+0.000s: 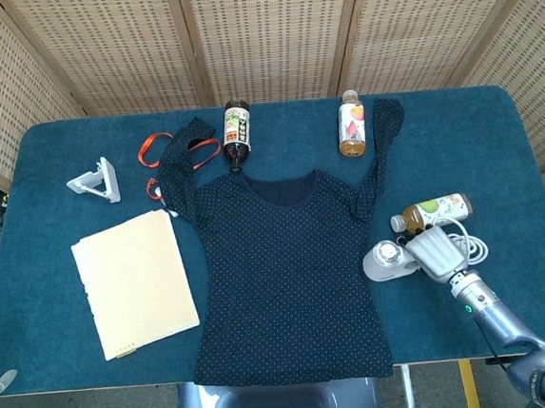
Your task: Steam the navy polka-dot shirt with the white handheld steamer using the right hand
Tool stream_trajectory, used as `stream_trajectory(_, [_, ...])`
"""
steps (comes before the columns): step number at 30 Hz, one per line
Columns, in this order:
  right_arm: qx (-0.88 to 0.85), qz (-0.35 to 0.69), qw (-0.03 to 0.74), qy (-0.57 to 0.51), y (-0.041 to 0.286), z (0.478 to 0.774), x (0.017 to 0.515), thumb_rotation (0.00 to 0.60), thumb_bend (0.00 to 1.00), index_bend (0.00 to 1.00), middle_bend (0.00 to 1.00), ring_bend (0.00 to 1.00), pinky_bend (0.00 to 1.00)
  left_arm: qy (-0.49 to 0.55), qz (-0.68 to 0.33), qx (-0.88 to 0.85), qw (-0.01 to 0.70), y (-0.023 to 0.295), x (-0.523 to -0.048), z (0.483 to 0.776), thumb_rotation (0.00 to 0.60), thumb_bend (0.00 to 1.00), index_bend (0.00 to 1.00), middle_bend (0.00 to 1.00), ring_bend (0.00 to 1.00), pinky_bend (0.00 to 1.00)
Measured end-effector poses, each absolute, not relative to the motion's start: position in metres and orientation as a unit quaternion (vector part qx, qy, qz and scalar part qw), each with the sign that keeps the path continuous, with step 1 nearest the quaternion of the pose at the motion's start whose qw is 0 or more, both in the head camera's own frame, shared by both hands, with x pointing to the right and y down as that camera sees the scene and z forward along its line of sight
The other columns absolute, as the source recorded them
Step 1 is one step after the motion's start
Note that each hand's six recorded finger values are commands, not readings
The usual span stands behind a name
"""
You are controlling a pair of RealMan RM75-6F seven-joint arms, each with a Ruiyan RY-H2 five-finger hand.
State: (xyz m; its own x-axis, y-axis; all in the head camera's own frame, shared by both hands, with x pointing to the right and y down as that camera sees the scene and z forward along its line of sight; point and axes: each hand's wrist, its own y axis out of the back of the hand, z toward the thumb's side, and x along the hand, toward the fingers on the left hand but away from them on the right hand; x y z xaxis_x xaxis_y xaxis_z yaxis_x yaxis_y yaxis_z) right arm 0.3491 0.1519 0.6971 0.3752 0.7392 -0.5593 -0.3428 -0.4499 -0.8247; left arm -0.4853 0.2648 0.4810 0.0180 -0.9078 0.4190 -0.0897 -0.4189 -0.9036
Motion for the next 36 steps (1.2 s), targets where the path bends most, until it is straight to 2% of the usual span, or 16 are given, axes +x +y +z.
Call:
stream_trajectory(3, [-0.658,0.522,0.513,-0.179,0.144,0.686,0.35,0.6,1.0,0.85,0.69,0.7,0.89,0.403,-0.573,-0.618,0.357,0.264,-0.485,0.482,0.6,0.0,0.0,0.0,0.0,0.0])
stream_trajectory(7, [-0.652,0.497,0.528,-0.221,0.127,0.666,0.355,0.6,1.0,0.86,0.7,0.71,0.91,0.402,-0.573,-0.619,0.356,0.264,-0.485,0.482,0.6,0.0,0.0,0.0,0.0,0.0])
stream_trajectory(14, [-0.634,0.467,0.561,-0.255,0.093,0.629,0.358,0.6,1.0,0.86,0.7,0.71,0.93,0.403,-0.572,-0.621,0.353,0.261,-0.486,0.483,0.6,0.0,0.0,0.0,0.0,0.0])
stream_trajectory(18, [-0.62,0.438,0.595,-0.265,0.067,0.602,0.343,0.6,1.0,0.86,0.7,0.71,0.93,0.401,-0.578,-0.621,0.347,0.26,-0.488,0.487,0.6,0.0,0.0,0.0,0.0,0.0])
stream_trajectory(22, [-0.612,0.426,0.61,-0.266,0.048,0.59,0.324,0.6,1.0,0.86,0.7,0.71,0.93,0.399,-0.584,-0.62,0.34,0.256,-0.491,0.492,0.6,0.0,0.0,0.0,0.0,0.0])
stream_trajectory(29, [-0.626,0.41,0.62,-0.235,0.031,0.59,0.27,0.6,1.0,0.86,0.7,0.71,0.94,0.397,-0.59,-0.62,0.331,0.251,-0.492,0.499,0.6,0.0,0.0,0.0,0.0,0.0])
stream_trajectory(36, [-0.658,0.38,0.621,-0.192,0.047,0.621,0.205,0.6,1.0,0.88,0.72,0.71,0.94,0.398,-0.594,-0.619,0.326,0.246,-0.494,0.502,0.6,0.0,0.0,0.0,0.0,0.0])
